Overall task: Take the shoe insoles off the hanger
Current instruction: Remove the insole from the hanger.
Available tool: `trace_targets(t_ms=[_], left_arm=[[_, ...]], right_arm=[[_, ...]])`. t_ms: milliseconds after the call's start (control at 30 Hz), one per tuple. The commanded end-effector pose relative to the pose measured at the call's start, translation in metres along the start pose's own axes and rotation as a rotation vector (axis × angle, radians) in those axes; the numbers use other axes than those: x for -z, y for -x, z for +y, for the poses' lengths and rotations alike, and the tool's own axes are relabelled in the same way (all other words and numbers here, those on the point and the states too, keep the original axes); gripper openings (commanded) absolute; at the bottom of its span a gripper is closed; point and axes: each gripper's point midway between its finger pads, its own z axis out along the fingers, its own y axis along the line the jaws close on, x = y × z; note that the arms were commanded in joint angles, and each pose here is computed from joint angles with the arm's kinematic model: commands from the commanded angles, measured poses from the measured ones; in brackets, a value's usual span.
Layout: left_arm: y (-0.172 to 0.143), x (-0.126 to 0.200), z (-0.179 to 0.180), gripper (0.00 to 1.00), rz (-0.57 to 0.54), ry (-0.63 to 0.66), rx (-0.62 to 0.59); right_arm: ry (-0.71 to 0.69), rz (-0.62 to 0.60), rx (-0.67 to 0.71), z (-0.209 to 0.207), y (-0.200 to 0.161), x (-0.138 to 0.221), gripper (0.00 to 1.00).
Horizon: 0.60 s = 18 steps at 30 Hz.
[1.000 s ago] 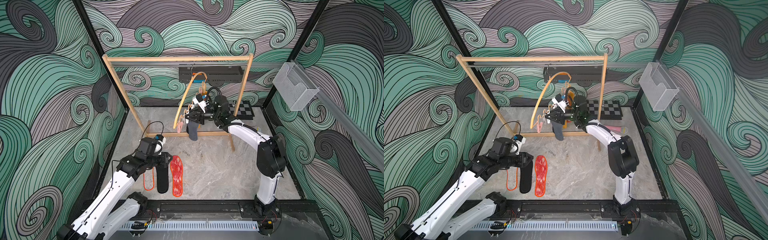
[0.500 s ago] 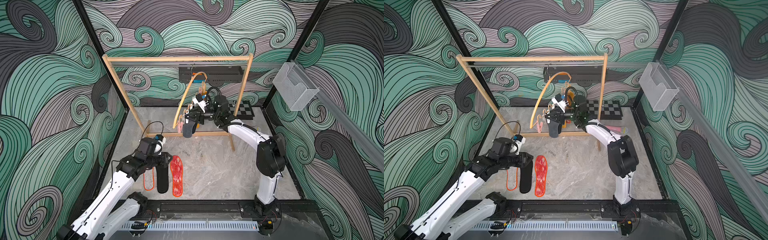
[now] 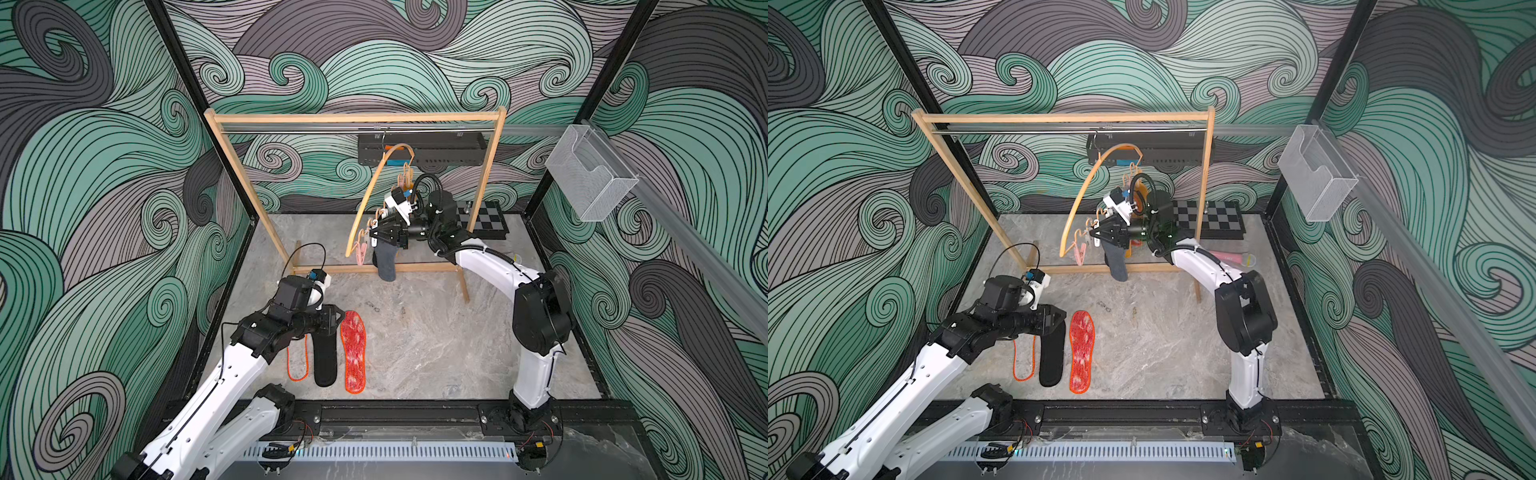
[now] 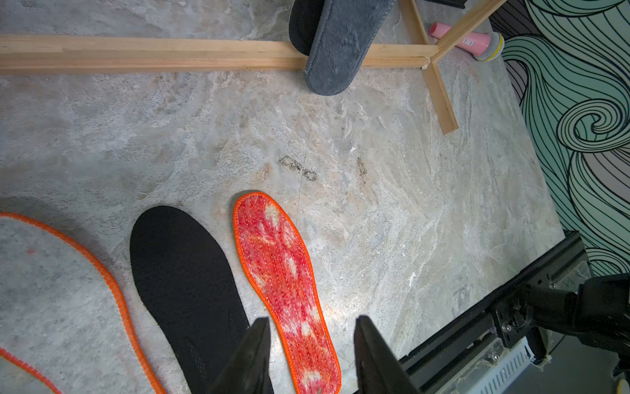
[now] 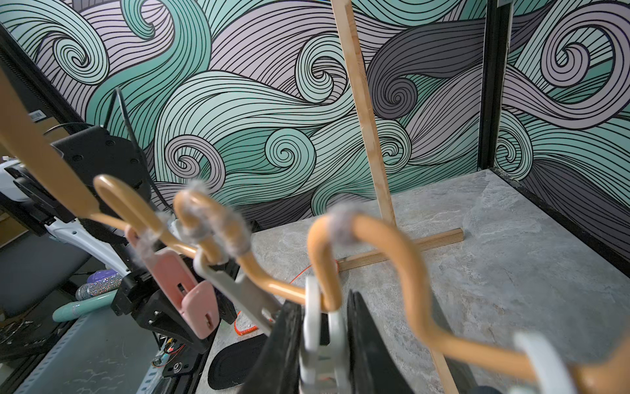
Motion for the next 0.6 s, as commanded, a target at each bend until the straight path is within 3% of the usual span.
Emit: trace_targets(t_ms=[0, 133, 300, 567], left_arm=[[-0.001, 0.0, -0.001, 0.42, 0.001, -0.012, -0.014], [-0.001, -0.001, -0.001, 0.42, 0.003, -0.013, -0.014], [-0.001, -0.001, -0.001, 0.42, 0.004, -0.014, -0.013], [-0.002, -0.002, -0.002, 0.42, 0.009, -0.021, -0.013]], right_arm=[[-0.021, 0.026, -0.027, -0.008, -0.011, 0.001, 0.07], [-0.024, 0.025, -0.023, -0.006, -0.01, 0.003, 0.17], [-0.058, 0.024, -0.015, -0.006, -0.014, 0.007, 0.41], [-0.091, 0.025, -0.022, 0.002, -0.022, 0.015, 0.47]])
